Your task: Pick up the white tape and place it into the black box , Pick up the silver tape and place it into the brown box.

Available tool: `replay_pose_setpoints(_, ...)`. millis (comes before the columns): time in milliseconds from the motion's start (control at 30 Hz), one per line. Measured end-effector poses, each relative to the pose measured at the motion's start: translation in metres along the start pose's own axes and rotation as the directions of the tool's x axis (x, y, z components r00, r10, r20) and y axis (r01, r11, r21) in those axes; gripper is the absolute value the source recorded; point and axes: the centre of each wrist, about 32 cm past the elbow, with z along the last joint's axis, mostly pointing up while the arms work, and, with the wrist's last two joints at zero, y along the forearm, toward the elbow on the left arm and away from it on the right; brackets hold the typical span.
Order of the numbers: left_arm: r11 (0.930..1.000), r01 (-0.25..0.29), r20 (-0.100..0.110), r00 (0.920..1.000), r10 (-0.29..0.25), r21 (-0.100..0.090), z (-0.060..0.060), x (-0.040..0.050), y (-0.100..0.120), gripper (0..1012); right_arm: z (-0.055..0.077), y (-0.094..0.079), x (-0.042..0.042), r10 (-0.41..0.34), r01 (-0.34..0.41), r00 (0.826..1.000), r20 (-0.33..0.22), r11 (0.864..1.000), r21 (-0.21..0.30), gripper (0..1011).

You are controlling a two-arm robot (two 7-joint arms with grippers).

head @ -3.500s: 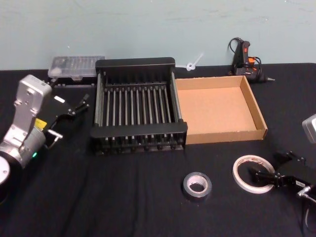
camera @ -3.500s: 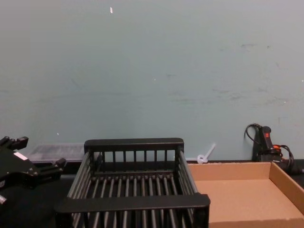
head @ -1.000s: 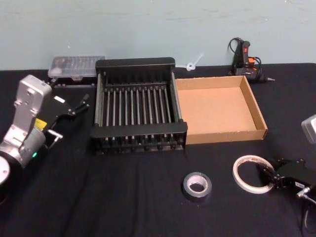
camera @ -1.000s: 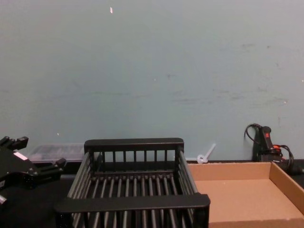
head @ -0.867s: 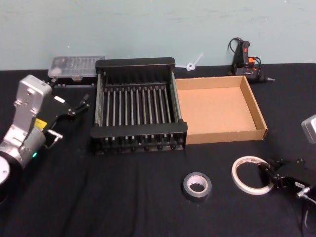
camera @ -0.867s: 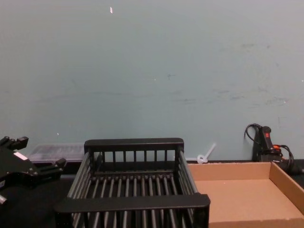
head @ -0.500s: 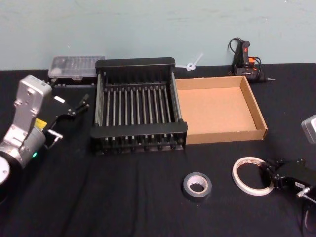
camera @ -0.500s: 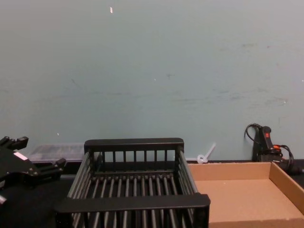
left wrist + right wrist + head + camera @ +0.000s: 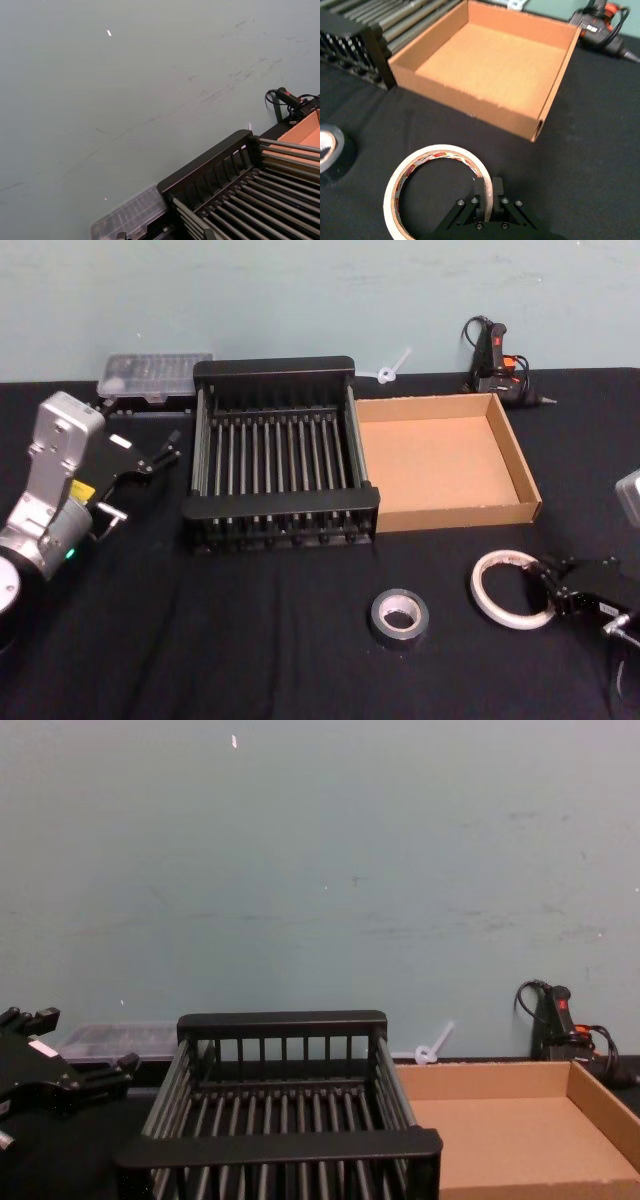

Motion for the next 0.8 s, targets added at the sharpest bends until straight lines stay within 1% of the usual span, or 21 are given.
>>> replay_pose_setpoints(100,1.0,0.0,0.0,1.0,0.0,0.0,0.0,0.0,0.0,1001,0.004,-0.002,0.0012,-0.007,0.007,1.0,-0.008,0.999,0.043,97)
replay_pose_setpoints(200,1.0,0.0,0.0,1.0,0.0,0.0,0.0,0.0,0.0,1001,0.008,-0.003,0.0021,-0.012,0.013,1.0,-0.014,0.998,0.067,97)
replay_pose_setpoints(400,1.0,0.0,0.0,1.0,0.0,0.0,0.0,0.0,0.0,1002,0.021,-0.003,0.0043,-0.032,0.035,0.999,-0.022,0.989,0.143,97)
replay_pose_setpoints(433,1.0,0.0,0.0,1.0,0.0,0.0,0.0,0.0,0.0,1002,0.021,-0.003,0.0043,-0.032,0.035,0.999,-0.022,0.989,0.143,97)
replay_pose_setpoints(533,1.0,0.0,0.0,1.0,0.0,0.0,0.0,0.0,0.0,1001,0.029,0.0,0.0058,-0.045,0.047,0.999,-0.017,0.982,0.18,96)
replay_pose_setpoints(633,1.0,0.0,0.0,1.0,0.0,0.0,0.0,0.0,0.0,1001,0.034,0.003,0.0061,-0.049,0.05,0.999,-0.012,0.978,0.202,97)
replay_pose_setpoints(733,1.0,0.0,0.0,1.0,0.0,0.0,0.0,0.0,0.0,1002,0.043,0.01,0.0061,-0.052,0.051,0.999,-0.002,0.972,0.231,96)
replay_pose_setpoints(800,1.0,0.0,0.0,1.0,0.0,0.0,0.0,0.0,0.0,1001,0.046,0.014,0.0057,-0.051,0.049,0.999,0.0,0.969,0.241,96)
